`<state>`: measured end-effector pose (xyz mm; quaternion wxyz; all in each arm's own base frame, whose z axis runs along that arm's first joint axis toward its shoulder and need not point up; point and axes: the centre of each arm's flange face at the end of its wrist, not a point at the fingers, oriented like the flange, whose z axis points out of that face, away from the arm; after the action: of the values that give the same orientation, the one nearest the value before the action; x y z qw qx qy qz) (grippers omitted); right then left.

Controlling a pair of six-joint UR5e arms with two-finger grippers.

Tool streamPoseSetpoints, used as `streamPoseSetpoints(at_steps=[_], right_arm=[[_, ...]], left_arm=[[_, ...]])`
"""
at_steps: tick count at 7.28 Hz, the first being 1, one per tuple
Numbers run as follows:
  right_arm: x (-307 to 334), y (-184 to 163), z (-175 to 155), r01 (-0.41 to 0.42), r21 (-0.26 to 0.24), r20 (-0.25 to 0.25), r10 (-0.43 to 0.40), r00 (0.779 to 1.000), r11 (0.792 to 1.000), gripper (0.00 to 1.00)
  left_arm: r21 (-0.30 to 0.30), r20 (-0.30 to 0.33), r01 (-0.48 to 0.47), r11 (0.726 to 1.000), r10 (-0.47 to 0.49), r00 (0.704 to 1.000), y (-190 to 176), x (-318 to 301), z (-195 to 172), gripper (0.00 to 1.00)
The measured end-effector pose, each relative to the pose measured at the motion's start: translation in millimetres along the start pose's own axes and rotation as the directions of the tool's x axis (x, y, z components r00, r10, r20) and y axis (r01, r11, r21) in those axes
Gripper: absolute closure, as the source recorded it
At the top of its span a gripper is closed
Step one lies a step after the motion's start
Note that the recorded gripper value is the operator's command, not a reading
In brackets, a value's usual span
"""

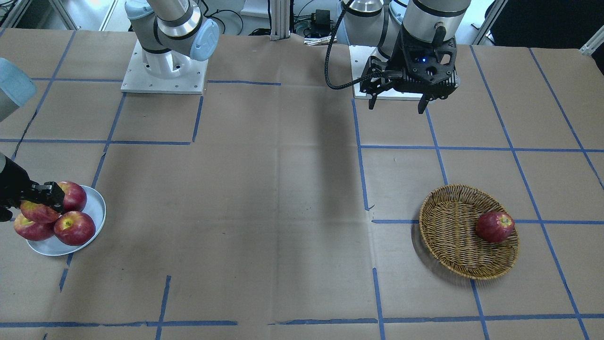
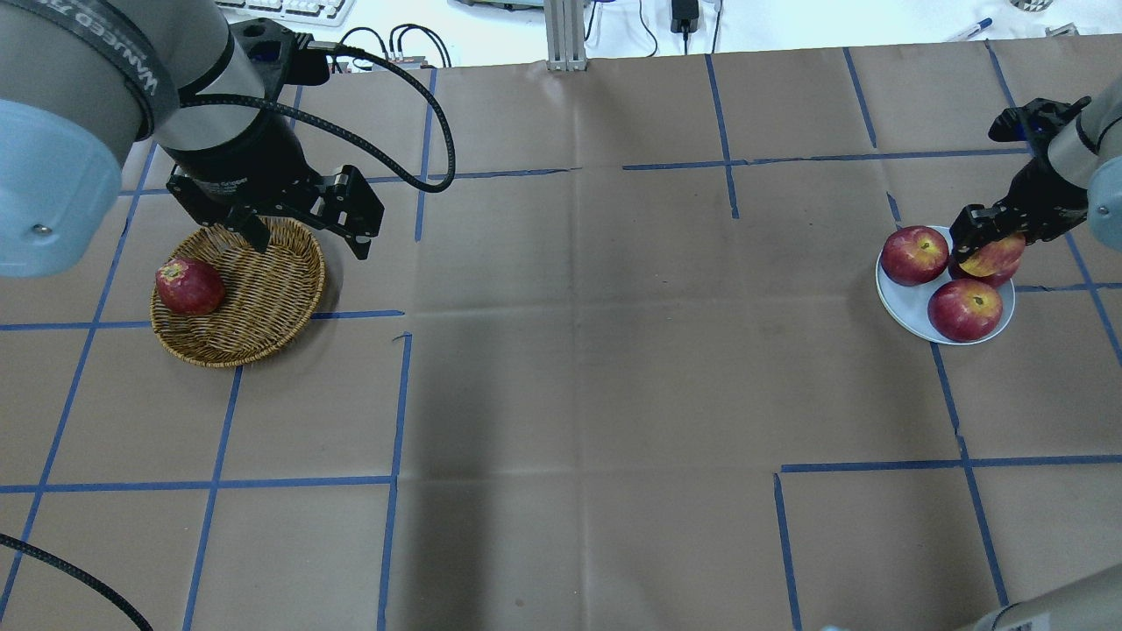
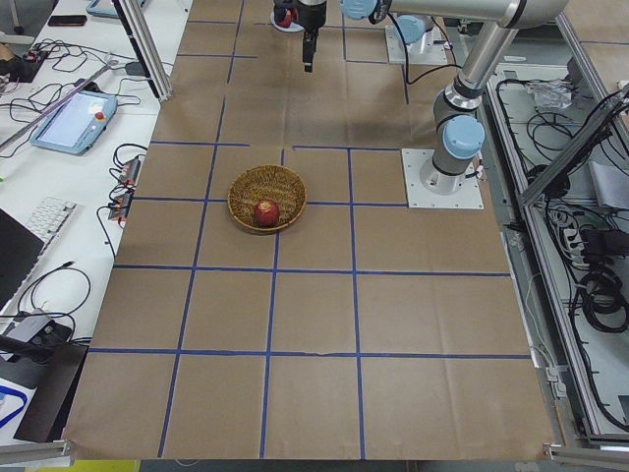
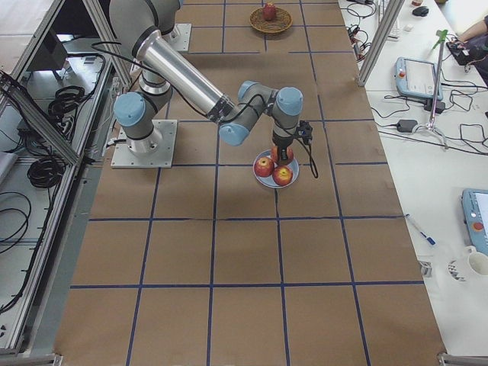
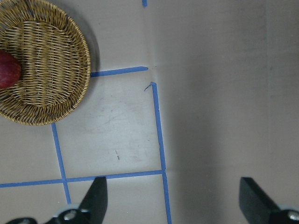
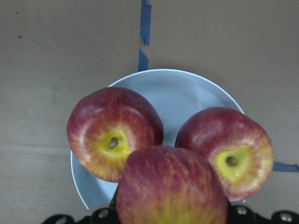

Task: Transfer apple from basket to plate
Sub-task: 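Lower the apple onto the plate beside the other apples and release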

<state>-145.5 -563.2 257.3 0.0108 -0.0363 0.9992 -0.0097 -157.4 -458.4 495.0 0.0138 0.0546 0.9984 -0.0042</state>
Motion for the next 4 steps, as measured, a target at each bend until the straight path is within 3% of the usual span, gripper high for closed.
streamPoseSetpoints(at_steps=[1,2,4], right_arm=[[0.9,-0.6,2.9,0.000,-0.004,-0.002,0.000,1.000,1.000,0.40],[1.4,-0.5,4.1,0.000,-0.007,-0.004,0.000,1.000,1.000,0.02],[1.4,0.7,2.8,-0.001,-0.011,-0.003,0.001,1.000,1.000,0.00]], left_arm=[[0.000,-0.001,0.001,1.000,-0.001,1.000,0.0,0.1,0.0,0.00],[0.000,-0.001,0.001,1.000,-0.001,1.000,0.0,0.1,0.0,0.00],[0.001,-0.001,0.003,1.000,-0.003,1.000,-0.1,0.1,0.0,0.00]])
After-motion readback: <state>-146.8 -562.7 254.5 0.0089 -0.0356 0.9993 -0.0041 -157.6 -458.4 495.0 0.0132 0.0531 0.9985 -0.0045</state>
